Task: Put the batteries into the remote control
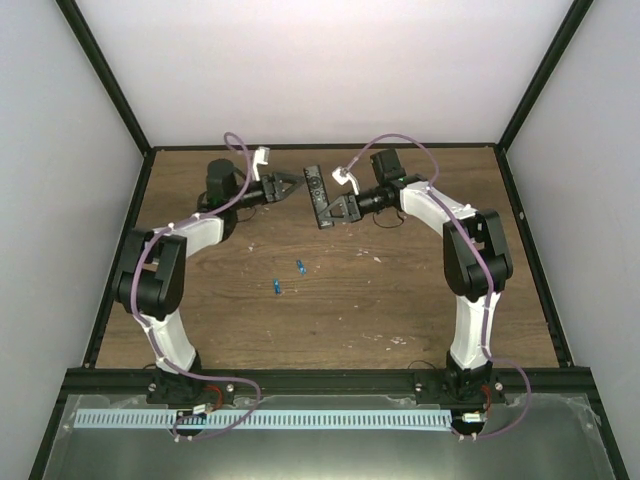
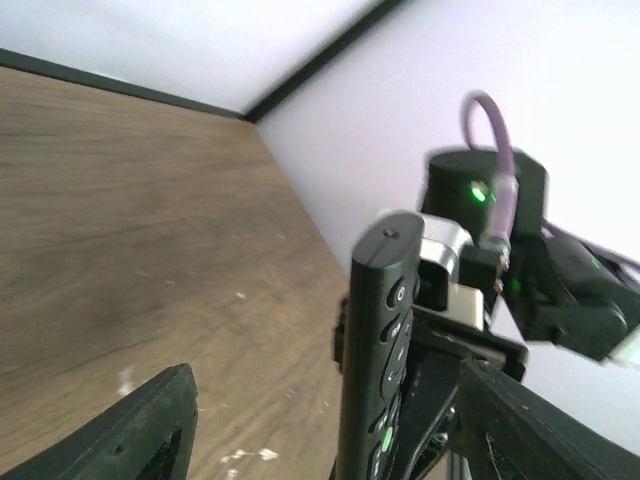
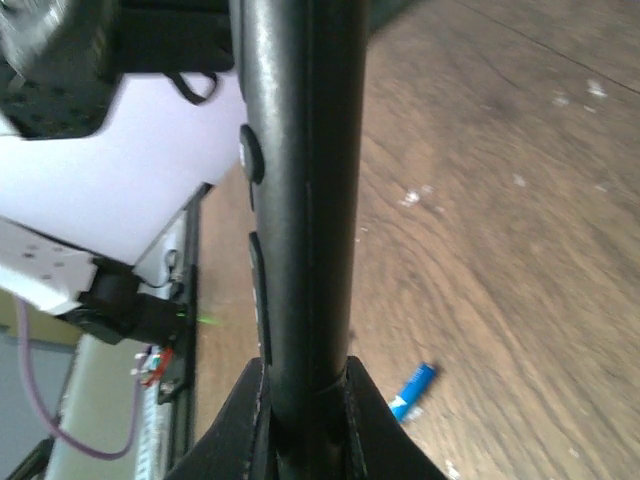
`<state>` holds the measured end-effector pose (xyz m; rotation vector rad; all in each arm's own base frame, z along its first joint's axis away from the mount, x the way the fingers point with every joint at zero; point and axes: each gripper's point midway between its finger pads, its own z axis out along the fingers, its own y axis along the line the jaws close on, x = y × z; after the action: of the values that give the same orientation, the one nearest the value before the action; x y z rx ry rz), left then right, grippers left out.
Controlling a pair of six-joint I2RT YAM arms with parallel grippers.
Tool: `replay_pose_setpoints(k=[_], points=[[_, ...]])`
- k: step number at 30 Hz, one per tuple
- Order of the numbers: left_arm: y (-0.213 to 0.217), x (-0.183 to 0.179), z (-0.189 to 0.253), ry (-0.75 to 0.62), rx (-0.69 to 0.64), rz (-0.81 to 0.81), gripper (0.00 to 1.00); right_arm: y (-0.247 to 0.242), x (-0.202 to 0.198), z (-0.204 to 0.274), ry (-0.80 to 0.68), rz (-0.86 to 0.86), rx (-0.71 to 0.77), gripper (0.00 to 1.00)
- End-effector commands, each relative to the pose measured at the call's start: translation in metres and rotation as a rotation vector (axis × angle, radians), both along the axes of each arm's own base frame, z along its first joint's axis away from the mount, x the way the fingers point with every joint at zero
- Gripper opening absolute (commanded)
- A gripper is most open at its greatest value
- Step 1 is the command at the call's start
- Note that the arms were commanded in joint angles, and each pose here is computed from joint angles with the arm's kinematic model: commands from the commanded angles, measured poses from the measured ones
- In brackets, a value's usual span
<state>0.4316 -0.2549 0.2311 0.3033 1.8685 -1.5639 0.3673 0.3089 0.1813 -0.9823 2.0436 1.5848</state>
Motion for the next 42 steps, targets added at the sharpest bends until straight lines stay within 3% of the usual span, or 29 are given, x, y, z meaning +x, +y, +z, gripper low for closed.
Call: replay_pose_setpoints(k=[1, 5, 11, 16, 21, 28, 42], points=[[0.05, 0.028, 0.01, 0.021, 0.006, 0.28, 0.75, -0.011, 0.023, -0.021, -0.077, -0.121, -0.205, 0.01], [0.071, 0.045, 0.008, 0.119, 0.064, 0.436, 0.77, -0.025, 0.04, -0.054, -0.226, -0.221, -0.513, 0.01], [0.102, 0.056, -0.035, 0.47, 0.251, 0.64, 0.77, -0.046, 0.065, -0.078, -0.48, -0.39, -0.91, 0.01], [0.095, 0.049, -0.052, 0.635, 0.187, 0.632, 0.77, -0.049, 0.078, -0.068, -0.805, -0.491, -1.138, 0.01], [0.086, 0.04, -0.065, 0.725, 0.153, 0.61, 0.77, -0.046, 0.091, -0.043, -1.031, -0.622, -1.174, 0.01], [0.067, 0.031, -0.076, 0.849, 0.024, 0.526, 0.76, -0.036, 0.089, -0.008, -1.304, -0.738, -1.109, 0.01], [0.058, 0.031, -0.072, 0.866, -0.073, 0.566, 0.75, -0.015, 0.076, -0.017, -1.45, -0.653, -1.08, 0.01]])
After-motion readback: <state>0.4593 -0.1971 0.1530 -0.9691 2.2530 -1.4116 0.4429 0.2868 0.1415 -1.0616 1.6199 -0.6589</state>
